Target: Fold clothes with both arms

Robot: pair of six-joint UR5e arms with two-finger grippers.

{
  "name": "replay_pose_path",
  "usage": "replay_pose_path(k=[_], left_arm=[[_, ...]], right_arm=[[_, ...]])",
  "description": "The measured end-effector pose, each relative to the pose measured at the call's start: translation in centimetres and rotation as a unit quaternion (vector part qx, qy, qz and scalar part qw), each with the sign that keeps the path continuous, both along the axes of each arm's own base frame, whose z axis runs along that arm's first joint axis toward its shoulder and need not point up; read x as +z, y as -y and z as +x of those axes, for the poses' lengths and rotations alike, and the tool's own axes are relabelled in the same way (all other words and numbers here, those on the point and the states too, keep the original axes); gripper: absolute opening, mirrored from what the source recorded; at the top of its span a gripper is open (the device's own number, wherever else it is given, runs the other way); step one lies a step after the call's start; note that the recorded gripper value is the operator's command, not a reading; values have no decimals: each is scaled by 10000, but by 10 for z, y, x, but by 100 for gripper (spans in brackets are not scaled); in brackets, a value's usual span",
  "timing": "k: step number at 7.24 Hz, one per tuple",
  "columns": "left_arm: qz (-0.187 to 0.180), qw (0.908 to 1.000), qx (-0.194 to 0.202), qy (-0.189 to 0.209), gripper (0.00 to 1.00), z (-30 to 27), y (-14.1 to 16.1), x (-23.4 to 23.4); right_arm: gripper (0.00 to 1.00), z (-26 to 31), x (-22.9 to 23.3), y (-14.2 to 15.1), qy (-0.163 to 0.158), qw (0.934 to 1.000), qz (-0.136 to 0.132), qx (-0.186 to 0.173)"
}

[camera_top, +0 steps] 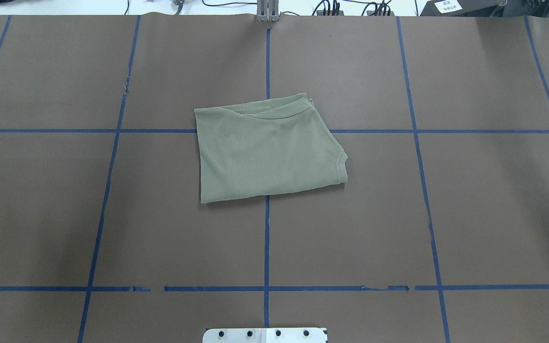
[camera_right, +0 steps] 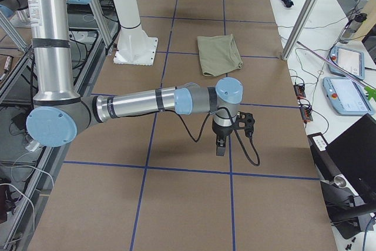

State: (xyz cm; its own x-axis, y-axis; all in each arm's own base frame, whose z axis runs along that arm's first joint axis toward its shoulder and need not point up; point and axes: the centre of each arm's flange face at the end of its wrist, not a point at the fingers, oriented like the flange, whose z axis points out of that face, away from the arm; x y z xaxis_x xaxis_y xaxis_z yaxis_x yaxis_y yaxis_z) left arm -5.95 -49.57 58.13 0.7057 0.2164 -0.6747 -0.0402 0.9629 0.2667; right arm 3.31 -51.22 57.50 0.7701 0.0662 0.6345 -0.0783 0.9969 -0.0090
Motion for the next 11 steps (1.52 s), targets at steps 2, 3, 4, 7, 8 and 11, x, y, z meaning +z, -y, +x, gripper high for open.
replay_pose_path(k=[2,3,4,7,8,11], left_arm=[[89,9999,9,-44,100,1,2,-10],[135,9999,10,-48,100,1,1,-14],[179,9998,11,-50,100,1,1,-19],[221,9997,12,-50,100,1,1,-22],[232,9997,15,-52,100,1,1,-23],[258,9996,22,-56,100,1,1,-24]], right_arm=[[100,0,0,0,9,10000,59,3],[100,0,1,-1,17,10000,60,2],[100,0,1,-1,24,10000,64,1],[100,-1,1,-1,48,10000,66,-1],[100,-1,0,-1,68,10000,65,-4],[100,-1,0,-2,96,9999,69,-7]])
